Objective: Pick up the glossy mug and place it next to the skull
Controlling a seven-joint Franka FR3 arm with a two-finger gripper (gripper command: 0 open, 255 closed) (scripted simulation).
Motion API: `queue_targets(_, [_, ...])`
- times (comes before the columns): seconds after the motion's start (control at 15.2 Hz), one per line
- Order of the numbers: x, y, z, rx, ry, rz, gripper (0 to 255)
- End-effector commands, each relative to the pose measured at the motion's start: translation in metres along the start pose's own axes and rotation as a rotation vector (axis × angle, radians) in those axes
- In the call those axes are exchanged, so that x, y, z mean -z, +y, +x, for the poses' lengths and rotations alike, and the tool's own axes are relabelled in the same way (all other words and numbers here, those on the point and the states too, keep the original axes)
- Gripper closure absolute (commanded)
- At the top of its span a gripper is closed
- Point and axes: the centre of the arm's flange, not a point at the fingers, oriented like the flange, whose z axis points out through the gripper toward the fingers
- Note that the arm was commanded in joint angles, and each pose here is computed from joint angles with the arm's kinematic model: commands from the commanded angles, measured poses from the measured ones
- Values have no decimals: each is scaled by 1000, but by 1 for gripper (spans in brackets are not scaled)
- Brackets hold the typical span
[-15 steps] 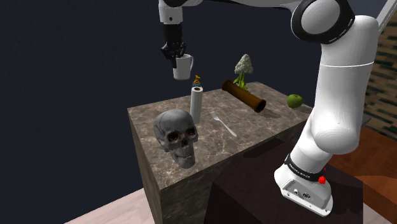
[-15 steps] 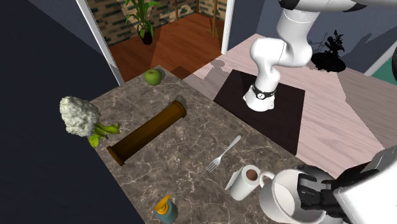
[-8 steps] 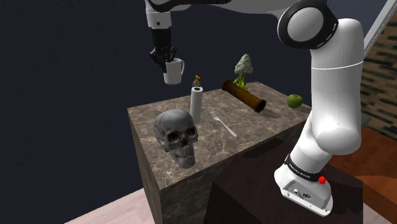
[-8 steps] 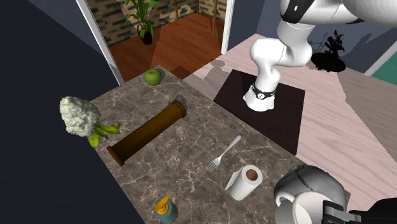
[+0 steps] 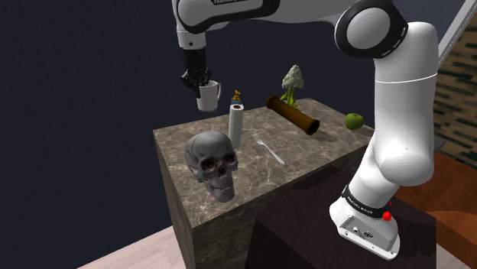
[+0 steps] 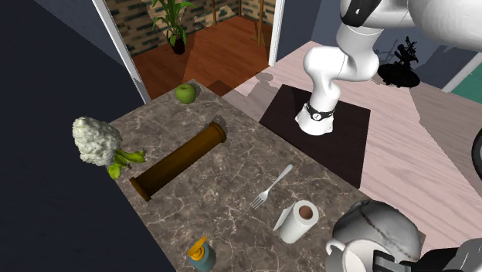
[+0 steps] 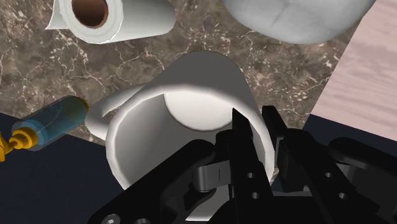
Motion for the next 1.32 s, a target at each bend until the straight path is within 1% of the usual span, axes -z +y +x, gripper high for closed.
queue_targets(0.0, [-10,-2,0,0,1,0,255])
queue_targets(1.25, [-110,-7,7,0,1,0,255])
